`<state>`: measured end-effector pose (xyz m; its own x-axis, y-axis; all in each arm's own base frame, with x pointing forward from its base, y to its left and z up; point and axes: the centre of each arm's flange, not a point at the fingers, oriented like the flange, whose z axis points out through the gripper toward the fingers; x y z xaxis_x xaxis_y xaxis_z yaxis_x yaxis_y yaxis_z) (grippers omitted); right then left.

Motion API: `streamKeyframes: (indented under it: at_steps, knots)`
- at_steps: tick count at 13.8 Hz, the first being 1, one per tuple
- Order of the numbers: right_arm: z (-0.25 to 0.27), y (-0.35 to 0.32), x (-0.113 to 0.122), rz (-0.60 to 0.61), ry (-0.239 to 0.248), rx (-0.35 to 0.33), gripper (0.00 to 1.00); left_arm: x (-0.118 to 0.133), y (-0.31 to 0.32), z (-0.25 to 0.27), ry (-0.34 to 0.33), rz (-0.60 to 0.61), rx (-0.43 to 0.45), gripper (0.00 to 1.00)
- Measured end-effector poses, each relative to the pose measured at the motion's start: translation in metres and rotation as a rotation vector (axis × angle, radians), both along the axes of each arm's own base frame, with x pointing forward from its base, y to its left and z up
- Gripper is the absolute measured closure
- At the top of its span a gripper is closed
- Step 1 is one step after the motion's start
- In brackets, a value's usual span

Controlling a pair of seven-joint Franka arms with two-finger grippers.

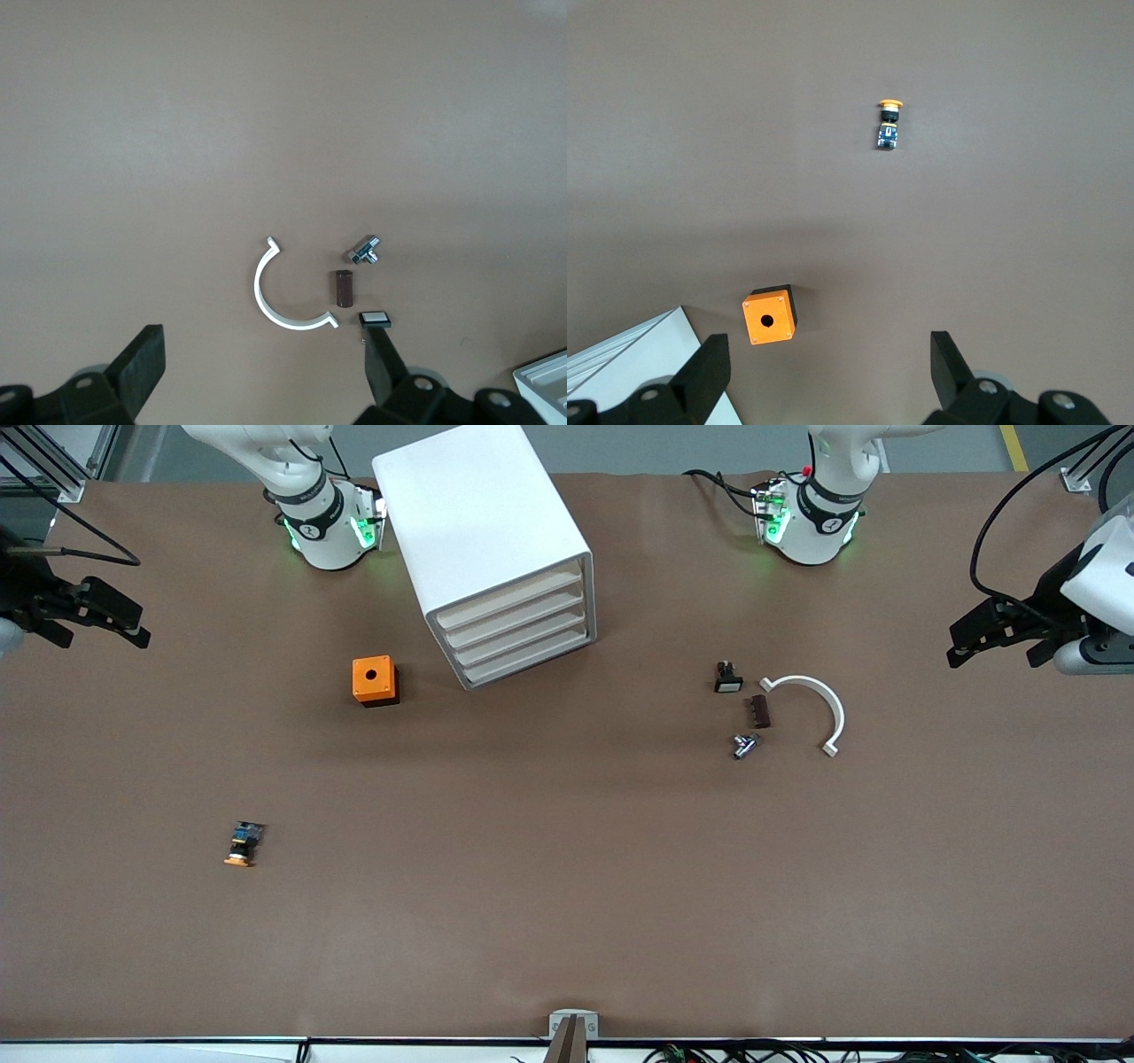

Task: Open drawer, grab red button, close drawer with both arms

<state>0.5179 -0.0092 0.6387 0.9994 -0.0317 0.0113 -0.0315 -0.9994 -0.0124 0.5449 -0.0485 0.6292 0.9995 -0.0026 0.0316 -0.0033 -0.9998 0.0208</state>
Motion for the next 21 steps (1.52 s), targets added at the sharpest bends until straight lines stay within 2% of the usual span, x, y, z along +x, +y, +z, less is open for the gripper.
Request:
streamKeyframes:
  at_steps: [7, 11, 16, 21]
  knots:
    - [0.002, 0.004, -0.001, 0.008, -0.004, -0.001, 0.0, 0.0, 0.001, -0.001, 0.002, 0.001, 0.0, 0.0]
    - [0.001, 0.005, -0.001, 0.008, -0.003, -0.001, 0.0, 0.0, 0.0, -0.013, 0.06, 0.001, -0.013, 0.0]
    - [0.001, 0.005, -0.001, 0.008, -0.002, -0.001, 0.0, 0.012, -0.018, -0.037, 0.13, 0.045, -0.19, 0.0]
    - [0.0, 0.007, -0.001, 0.013, 0.0, -0.001, 0.0, 0.029, -0.051, -0.072, 0.259, 0.157, -0.435, 0.0]
